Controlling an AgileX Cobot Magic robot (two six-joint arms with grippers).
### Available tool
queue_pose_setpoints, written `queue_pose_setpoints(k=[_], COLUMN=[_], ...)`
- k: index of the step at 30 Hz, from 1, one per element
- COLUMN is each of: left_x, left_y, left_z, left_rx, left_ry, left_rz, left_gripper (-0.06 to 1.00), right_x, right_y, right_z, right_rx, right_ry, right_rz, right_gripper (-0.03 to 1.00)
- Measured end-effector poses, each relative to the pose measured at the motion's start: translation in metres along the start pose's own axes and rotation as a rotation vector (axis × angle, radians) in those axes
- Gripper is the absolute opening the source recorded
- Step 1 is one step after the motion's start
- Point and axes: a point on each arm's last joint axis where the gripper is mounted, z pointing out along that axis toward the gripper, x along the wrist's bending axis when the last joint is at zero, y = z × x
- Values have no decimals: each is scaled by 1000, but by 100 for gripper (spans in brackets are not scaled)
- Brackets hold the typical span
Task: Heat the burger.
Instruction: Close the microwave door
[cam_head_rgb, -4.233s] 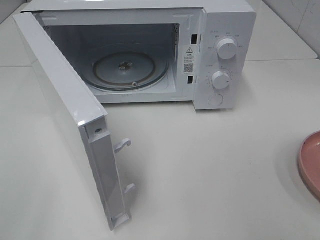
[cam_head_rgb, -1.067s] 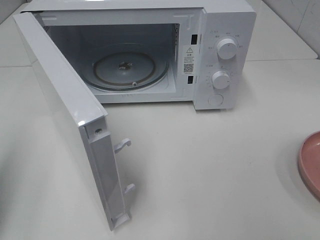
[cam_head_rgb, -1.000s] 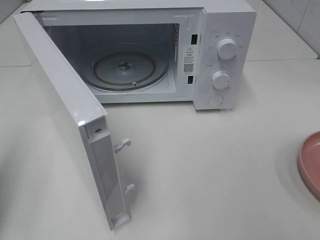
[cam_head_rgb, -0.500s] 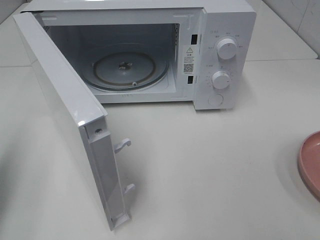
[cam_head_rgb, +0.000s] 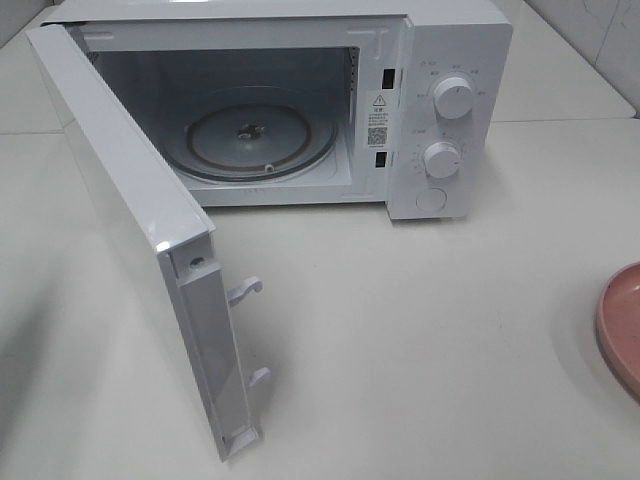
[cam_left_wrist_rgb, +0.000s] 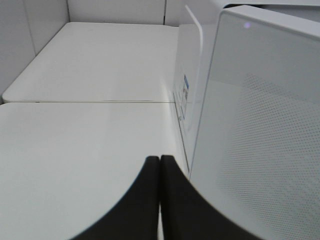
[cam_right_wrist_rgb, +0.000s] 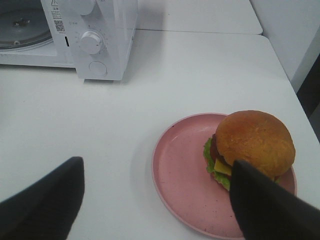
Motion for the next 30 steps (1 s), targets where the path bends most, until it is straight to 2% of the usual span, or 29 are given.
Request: queue_pose_setpoints(k=[4,11,15,20,30], left_x=[-6,-14,-27,-36,-46], left_y=[-3,-9,-12,-18,-12], left_z=[13,27,42,52,67], left_rx=[4,5,12,16,-12], left_ry=[-86,-160,-230,-274,-301], left_rz=[26,42,59,69,64], left_gripper=[0,0,0,0,0], right_x=[0,0,0,0,0], right_y=[0,0,0,0,0], right_z=[0,0,0,0,0], right_rx=[0,0,0,0,0], right_ry=[0,0,0,0,0], right_rz=[0,0,0,0,0], right_gripper=[76,76,76,76,76])
